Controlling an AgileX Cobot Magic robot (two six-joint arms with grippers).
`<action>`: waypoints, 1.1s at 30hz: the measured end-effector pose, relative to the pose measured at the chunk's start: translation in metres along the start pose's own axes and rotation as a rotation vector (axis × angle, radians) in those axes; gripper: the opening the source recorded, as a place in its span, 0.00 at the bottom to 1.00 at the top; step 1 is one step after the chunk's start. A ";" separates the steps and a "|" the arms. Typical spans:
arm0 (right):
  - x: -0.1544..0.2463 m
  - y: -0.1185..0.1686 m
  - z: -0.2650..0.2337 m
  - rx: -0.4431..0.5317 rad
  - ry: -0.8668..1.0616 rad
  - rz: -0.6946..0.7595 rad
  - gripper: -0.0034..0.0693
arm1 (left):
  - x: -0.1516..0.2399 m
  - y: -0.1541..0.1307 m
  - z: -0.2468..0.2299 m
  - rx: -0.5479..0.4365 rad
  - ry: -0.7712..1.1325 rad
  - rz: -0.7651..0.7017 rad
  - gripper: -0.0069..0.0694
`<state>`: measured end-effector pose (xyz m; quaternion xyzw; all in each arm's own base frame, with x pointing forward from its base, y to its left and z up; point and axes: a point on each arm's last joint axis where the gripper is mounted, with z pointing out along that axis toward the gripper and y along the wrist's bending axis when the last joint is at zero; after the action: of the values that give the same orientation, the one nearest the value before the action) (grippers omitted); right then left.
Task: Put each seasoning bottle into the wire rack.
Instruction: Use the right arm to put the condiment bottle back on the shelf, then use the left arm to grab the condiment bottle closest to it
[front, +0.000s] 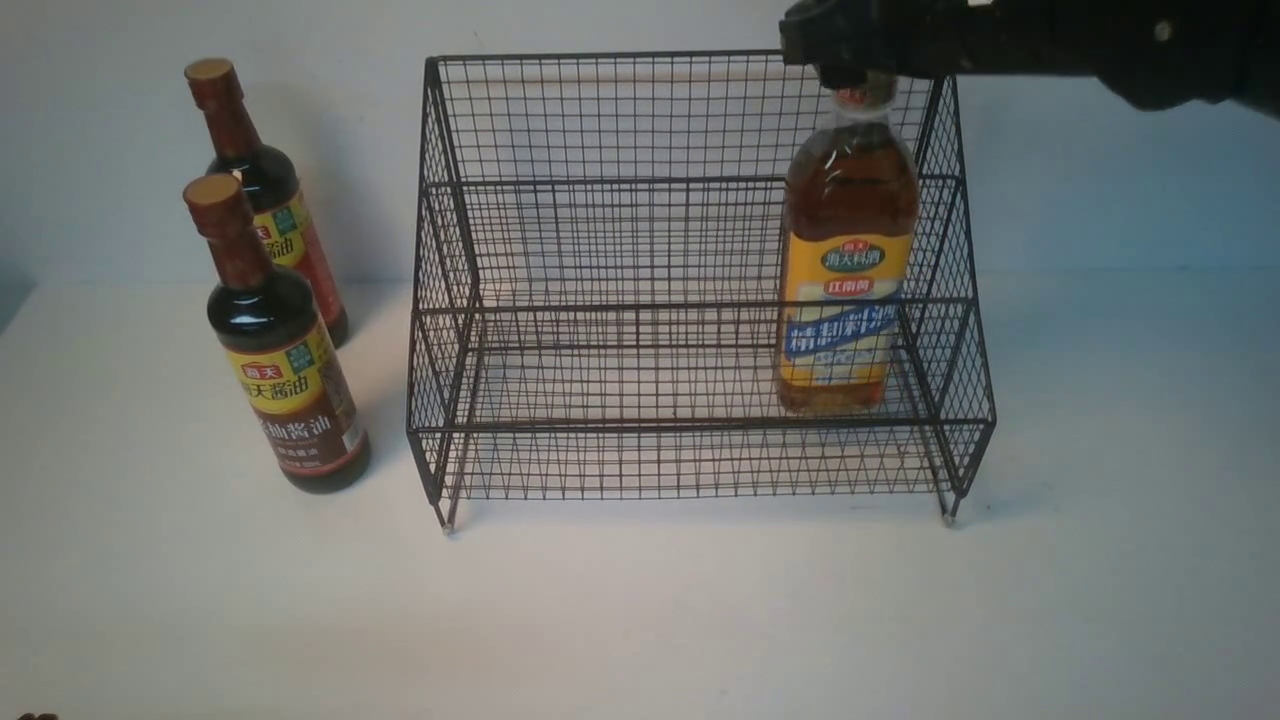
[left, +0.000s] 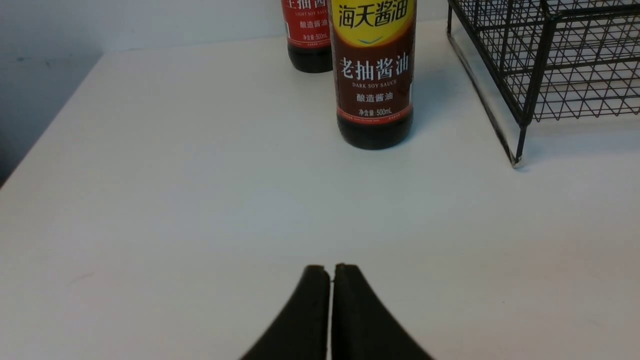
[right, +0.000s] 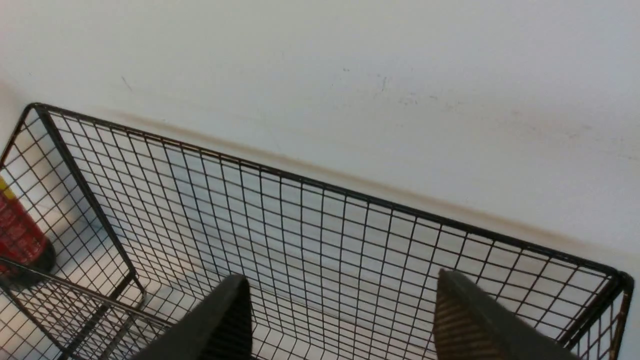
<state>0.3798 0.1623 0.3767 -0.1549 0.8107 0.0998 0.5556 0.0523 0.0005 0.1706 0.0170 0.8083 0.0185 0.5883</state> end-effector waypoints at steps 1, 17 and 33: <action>-0.004 -0.001 -0.007 0.009 -0.005 -0.006 0.70 | 0.000 0.000 0.000 0.000 0.000 0.000 0.08; -0.041 -0.020 -0.234 0.121 -0.260 -0.042 0.07 | 0.000 0.000 0.000 0.000 0.000 0.000 0.08; 0.156 -0.016 -0.284 -0.003 -0.443 0.139 0.03 | 0.000 0.000 0.000 0.000 0.000 0.000 0.08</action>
<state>0.0862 0.0306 0.3343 -0.0738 0.6774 0.1708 0.7117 0.0523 0.0005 0.1706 0.0170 0.8083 0.0185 0.5883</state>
